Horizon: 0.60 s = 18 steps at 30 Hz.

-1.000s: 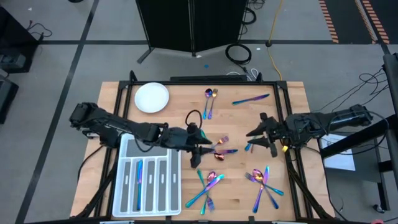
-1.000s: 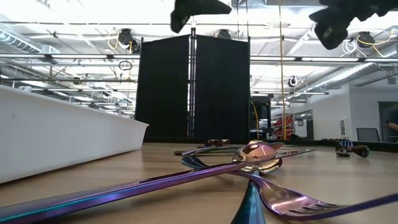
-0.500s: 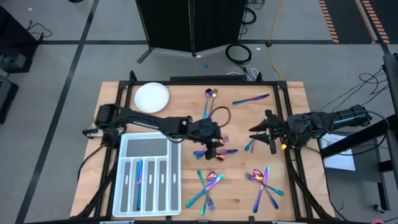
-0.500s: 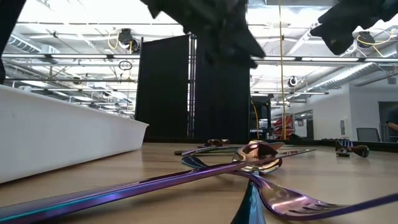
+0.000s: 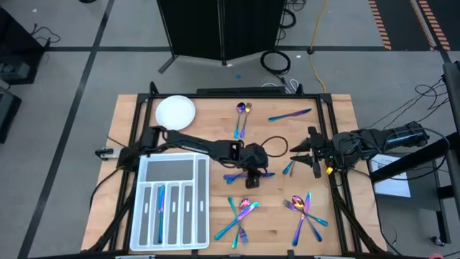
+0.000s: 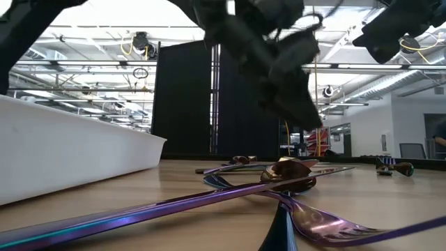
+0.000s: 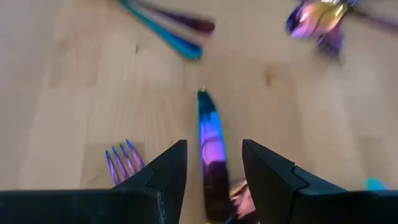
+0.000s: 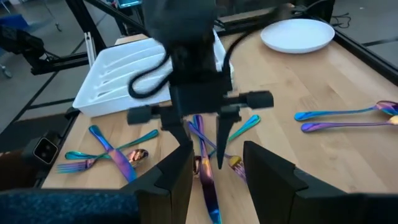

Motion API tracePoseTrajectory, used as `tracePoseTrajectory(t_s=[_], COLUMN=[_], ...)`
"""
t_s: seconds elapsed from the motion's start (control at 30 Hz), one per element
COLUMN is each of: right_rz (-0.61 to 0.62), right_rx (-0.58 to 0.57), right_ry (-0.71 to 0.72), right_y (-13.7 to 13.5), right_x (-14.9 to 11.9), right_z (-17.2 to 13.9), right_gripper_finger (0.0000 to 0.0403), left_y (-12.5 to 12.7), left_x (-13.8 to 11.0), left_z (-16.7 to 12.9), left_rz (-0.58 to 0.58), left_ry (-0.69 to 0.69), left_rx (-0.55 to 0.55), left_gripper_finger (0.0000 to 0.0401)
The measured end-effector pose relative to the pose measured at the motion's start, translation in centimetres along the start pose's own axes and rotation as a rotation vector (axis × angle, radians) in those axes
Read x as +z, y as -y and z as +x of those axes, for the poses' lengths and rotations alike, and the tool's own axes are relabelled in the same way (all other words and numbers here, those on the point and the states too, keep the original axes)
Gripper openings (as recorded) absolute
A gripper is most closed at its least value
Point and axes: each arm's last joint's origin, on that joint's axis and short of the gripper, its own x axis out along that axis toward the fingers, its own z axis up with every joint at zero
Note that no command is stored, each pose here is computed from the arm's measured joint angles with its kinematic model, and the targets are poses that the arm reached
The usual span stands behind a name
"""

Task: Sort silverware
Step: Put the iridescent blue knife in the silverware tray

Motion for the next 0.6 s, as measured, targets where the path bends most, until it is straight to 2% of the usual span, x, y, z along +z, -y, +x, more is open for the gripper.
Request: tracePoseTrajectory(t_s=[0.27,0.6], right_rz=[0.046,0.060], right_rx=[-0.013,-0.026], right_ry=[-0.036,-0.068], right_y=[0.1,0.2], right_x=[-0.4,-0.6], right_z=[0.0,0.1], right_gripper_finger=[0.0130,0.0130], left_y=[-0.8,0.1], left_x=[-1.1,-1.9], left_z=[1.1,-1.0], left_rz=[-0.004,-0.017], left_ry=[-0.066,-0.334], left_rx=[-0.005,-0.008], left_gripper_finger=[0.0156,0.0156])
